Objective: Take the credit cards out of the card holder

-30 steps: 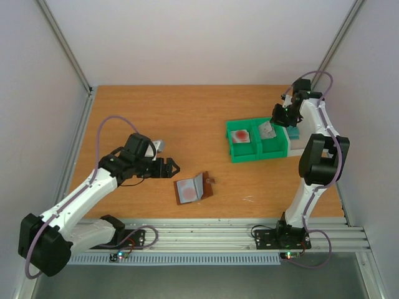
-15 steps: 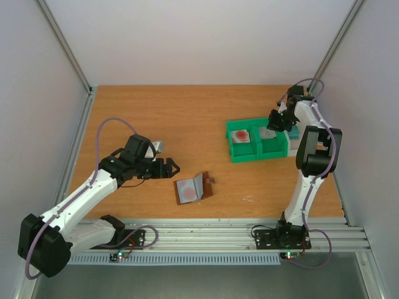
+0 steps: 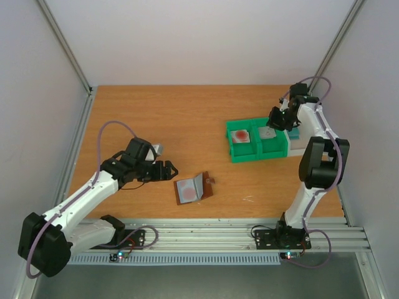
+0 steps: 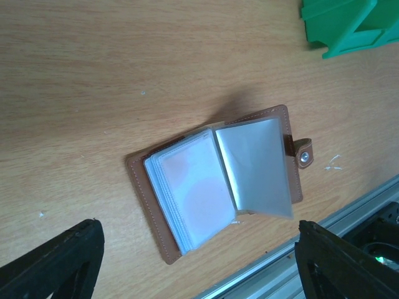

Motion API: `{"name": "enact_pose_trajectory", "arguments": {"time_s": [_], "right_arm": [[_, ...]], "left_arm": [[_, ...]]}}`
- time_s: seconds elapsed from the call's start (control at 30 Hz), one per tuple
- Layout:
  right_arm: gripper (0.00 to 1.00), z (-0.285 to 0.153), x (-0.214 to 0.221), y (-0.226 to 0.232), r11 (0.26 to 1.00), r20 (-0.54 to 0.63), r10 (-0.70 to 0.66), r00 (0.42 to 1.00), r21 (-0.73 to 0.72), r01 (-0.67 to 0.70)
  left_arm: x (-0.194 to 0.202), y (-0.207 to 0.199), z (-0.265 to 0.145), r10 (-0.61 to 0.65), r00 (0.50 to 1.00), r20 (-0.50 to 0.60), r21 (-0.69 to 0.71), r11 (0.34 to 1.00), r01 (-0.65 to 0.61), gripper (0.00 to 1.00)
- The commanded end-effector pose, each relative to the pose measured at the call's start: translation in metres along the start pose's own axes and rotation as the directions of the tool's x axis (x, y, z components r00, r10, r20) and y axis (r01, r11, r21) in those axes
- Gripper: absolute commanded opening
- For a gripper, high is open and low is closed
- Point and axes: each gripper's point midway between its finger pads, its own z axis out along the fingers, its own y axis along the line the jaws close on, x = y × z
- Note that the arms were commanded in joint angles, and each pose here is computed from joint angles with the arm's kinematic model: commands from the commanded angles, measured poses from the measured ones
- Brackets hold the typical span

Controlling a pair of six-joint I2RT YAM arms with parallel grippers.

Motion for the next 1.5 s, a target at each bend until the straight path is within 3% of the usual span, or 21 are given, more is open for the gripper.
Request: {"name": "enact_pose_trajectory", "arguments": {"time_s": [0.0, 0.3, 0.63, 0.97, 1.13, 1.47], "right_arm": [[0.16, -0.031, 0.020, 0.041, 0.998, 0.032, 0.014, 0.999, -0.061, -0.012], [0.17, -0.064, 0.092, 0.107, 0.984, 0.021, -0.104, 0.994, -0.146, 0.106], [0.17, -0.069, 0.188, 0.161, 0.940, -0.056, -0.208, 0.977, -0.288, 0.183], [0.18, -0.048, 0.271, 0.207, 0.896, -0.118, -0.380, 0.917, -0.293, 0.334], [0.18, -0.027, 0.301, 0.218, 0.857, -0.137, -0.490, 0.861, -0.253, 0.448], [0.19, 0.016, 0.334, 0.229, 0.835, -0.214, -0.537, 0.816, -0.269, 0.479]], "left_arm": [[-0.002, -0.001, 0.009, -0.018, 1.000, 0.015, 0.026, 1.000, 0.017, 0.82], [0.004, -0.004, 0.020, -0.079, 0.997, 0.005, 0.098, 0.992, 0.078, 0.78], [0.011, -0.010, 0.025, -0.103, 0.995, 0.008, 0.194, 0.976, 0.100, 0.80], [0.018, -0.006, 0.031, -0.152, 0.988, 0.013, 0.236, 0.961, 0.144, 0.80], [0.019, -0.001, 0.029, -0.156, 0.987, 0.028, 0.213, 0.966, 0.147, 0.80], [0.020, 0.002, 0.027, -0.146, 0.988, 0.043, 0.195, 0.972, 0.135, 0.80]]}}
